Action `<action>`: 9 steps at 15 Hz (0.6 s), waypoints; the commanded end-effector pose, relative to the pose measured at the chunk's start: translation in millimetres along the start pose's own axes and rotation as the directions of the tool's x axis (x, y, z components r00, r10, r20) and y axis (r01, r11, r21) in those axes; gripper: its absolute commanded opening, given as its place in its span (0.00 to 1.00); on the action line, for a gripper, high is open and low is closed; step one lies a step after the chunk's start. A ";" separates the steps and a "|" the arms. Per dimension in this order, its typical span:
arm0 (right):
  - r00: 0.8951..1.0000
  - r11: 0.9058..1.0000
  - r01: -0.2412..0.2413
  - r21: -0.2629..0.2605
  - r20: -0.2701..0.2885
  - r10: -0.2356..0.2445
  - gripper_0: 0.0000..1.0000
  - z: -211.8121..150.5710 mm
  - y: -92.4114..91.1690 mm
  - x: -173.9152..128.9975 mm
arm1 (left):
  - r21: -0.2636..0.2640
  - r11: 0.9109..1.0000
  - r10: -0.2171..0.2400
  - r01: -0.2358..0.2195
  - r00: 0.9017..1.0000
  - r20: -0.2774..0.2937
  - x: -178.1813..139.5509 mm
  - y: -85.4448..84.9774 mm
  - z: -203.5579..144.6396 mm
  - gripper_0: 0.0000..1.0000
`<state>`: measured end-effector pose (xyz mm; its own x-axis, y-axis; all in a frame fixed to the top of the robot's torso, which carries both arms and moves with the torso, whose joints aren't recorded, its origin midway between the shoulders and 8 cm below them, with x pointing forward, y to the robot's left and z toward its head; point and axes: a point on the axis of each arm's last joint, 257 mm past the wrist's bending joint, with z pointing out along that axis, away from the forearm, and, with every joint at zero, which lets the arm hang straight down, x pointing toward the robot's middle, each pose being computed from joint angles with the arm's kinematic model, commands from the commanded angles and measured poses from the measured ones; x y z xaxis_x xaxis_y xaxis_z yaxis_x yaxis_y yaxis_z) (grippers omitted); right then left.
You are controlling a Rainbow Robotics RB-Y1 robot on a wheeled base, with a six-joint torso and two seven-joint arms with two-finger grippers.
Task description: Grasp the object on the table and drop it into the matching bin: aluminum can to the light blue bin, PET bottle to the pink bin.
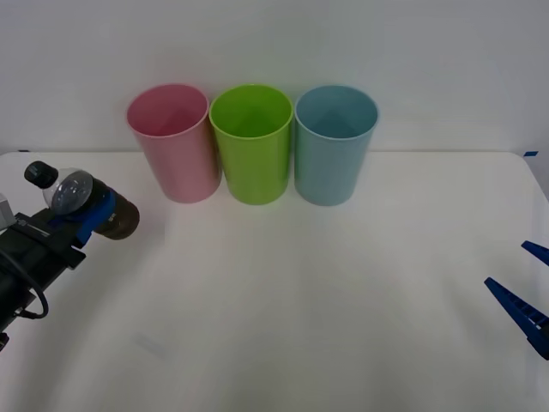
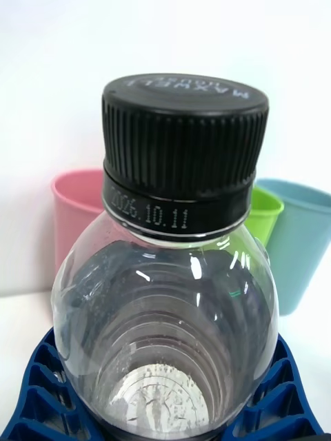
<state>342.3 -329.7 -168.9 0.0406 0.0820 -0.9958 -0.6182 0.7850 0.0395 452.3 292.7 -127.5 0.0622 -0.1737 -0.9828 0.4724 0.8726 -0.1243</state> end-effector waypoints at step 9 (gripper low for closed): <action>1.000 1.000 0.000 0.000 0.000 0.000 1.00 0.0 0.0 0.0 | -0.093 0.993 -0.051 0.073 0.974 0.219 -130.7 25.9 65.3 0.00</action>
<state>342.3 -329.7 -168.9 0.0407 0.0821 -0.9958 -0.6182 0.7850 0.0394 507.8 307.5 1.7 0.2253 -0.3107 -0.9234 0.3979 0.8945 -0.2039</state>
